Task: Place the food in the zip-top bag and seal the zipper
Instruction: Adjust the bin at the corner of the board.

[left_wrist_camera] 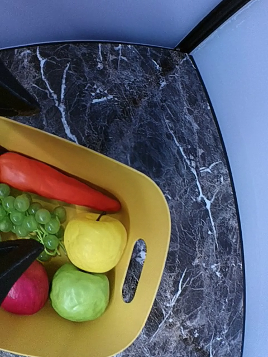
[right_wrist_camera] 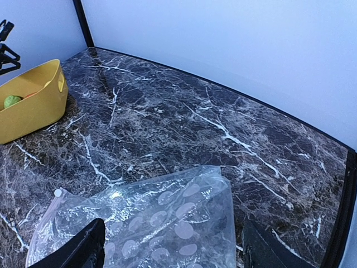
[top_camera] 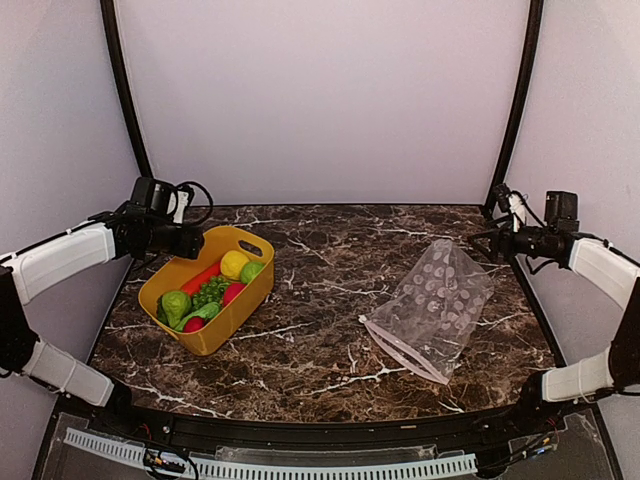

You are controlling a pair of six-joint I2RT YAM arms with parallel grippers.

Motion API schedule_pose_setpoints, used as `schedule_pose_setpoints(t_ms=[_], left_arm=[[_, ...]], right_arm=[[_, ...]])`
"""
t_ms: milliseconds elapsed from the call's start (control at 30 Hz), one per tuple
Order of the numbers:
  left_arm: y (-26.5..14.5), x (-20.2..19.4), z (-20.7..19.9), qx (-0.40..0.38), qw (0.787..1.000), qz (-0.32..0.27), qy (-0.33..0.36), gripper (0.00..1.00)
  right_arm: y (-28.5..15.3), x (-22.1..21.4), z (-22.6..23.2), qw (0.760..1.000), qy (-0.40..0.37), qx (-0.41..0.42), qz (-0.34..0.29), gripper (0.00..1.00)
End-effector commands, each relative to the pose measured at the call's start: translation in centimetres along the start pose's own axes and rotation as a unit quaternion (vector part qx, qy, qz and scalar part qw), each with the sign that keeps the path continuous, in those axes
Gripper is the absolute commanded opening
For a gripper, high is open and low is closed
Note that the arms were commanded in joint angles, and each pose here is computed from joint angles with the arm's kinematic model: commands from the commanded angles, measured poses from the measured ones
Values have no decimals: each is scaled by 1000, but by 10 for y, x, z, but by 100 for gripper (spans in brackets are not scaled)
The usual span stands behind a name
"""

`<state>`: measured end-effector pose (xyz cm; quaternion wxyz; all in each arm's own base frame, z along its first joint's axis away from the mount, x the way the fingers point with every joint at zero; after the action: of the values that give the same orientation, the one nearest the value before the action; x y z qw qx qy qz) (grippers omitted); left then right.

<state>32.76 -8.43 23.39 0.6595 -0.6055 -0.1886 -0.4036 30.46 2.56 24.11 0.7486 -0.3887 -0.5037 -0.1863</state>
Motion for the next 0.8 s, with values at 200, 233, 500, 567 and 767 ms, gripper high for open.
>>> schedule_pose_setpoints(t_ms=[200, 233, 500, 567, 767], left_arm=[[8, -27, 28, 1, 994, 96, -52, 71], [9, -28, 26, -15, 994, 95, -50, 70], [25, -37, 25, -38, 990, 123, -58, 59], [27, -38, 26, -33, 990, 125, -56, 56], [31, -35, 28, -27, 991, 121, -44, 39]], right_arm=[[9, 1, 23, 997, -45, 56, 10, 80], [10, 0, 24, 997, -46, 58, 11, 80], [14, -1, 25, 997, -46, 66, 19, 78], [14, -2, 26, 996, -48, 66, 20, 78], [15, -2, 26, 996, -50, 66, 23, 77]])
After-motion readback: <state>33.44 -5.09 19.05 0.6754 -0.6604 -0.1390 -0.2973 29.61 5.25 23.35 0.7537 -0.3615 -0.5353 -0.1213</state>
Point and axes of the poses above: each gripper's point midway between its finger pads, its own y axis out along the fingers, its own z axis along the line the jaws close on, x = y × z, the point moved 7 cm from there along -y, back along the fingers, and after that the axes turned 7 degrees about y, right-handed, at the moved point
